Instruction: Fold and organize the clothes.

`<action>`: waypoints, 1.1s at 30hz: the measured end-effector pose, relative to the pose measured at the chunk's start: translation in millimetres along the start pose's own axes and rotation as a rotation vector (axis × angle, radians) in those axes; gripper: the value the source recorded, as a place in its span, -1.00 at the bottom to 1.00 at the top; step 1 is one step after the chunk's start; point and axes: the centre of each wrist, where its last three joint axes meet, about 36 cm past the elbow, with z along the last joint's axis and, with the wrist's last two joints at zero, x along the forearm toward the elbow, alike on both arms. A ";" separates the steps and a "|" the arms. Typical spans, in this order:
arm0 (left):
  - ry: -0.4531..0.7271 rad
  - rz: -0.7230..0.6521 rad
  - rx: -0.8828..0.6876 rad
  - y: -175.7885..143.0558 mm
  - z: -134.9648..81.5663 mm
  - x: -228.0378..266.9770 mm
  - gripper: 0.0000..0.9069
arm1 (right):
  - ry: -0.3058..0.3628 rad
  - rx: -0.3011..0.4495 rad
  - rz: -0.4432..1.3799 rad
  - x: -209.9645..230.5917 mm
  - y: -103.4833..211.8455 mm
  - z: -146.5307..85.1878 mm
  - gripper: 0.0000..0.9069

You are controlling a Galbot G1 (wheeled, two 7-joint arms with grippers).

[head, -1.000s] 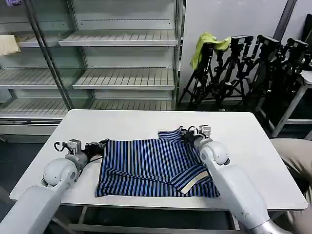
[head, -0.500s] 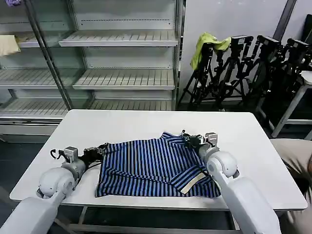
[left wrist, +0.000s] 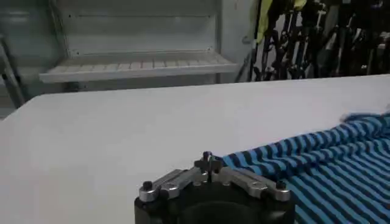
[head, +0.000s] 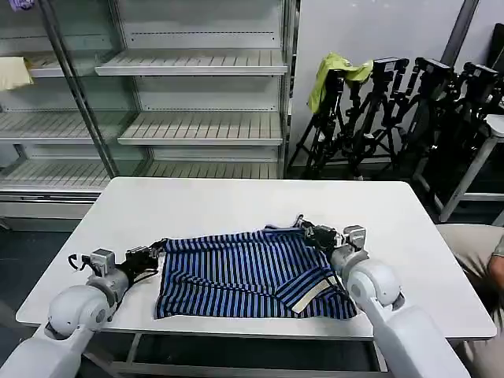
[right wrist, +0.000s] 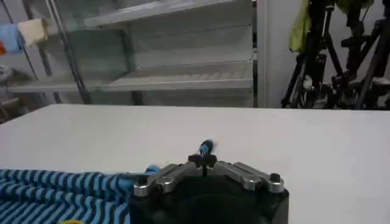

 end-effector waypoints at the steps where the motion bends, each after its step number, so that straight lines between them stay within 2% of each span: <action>1: -0.002 -0.001 0.000 0.3 0.5 1.7 -0.98 | -0.001 0.000 0.000 3.2 0.6 0.8 -1.00; 21: -0.006 -0.004 -0.011 -2.6 6.9 24.8 -0.98 | -0.005 -0.004 0.027 54.8 5.8 14.8 -1.00; 33: 0.015 0.009 -0.013 -11.9 18.4 34.3 -0.98 | 0.024 -0.004 0.045 61.3 3.0 29.8 -1.00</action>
